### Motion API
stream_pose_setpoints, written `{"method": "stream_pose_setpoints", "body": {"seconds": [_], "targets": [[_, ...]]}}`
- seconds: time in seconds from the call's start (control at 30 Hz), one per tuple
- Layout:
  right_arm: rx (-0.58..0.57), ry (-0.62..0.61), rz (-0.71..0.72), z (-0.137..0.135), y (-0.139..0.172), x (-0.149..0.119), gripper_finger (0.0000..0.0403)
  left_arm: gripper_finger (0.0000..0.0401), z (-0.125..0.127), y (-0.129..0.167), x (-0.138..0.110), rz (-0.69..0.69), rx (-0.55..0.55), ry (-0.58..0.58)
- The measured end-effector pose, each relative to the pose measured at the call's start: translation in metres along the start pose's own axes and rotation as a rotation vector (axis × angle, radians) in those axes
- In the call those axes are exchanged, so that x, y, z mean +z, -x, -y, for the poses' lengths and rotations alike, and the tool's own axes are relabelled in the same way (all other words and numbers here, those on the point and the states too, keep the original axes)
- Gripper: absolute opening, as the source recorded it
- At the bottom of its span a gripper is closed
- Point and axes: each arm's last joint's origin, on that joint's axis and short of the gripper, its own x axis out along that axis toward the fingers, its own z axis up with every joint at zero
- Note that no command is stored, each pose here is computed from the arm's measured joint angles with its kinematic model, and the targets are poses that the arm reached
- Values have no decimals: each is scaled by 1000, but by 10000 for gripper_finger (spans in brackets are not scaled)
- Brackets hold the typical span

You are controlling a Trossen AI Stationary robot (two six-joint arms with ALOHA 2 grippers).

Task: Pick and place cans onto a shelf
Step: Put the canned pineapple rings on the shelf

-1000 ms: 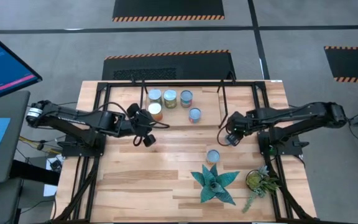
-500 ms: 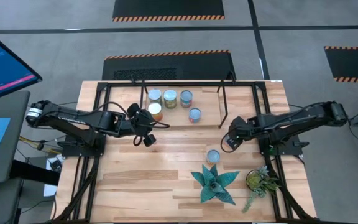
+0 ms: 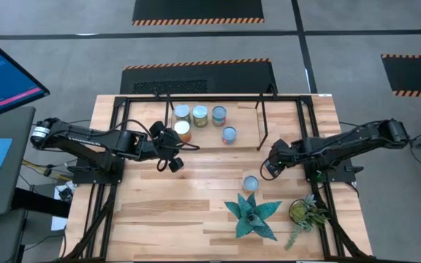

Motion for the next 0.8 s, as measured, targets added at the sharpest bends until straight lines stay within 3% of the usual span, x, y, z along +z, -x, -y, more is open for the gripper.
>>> {"method": "stream_pose_setpoints", "body": {"seconds": [0.27,0.53,0.8], "targets": [[8,-22,-26,1,-1,-1,151,52,1,0,2,21,-10,16],[34,-57,-62,-1,0,-2,18,52,1,0,2,19,-9,15],[107,5,-64,-14,31,4,6,52,1,0,2,18,-9,14]]}}
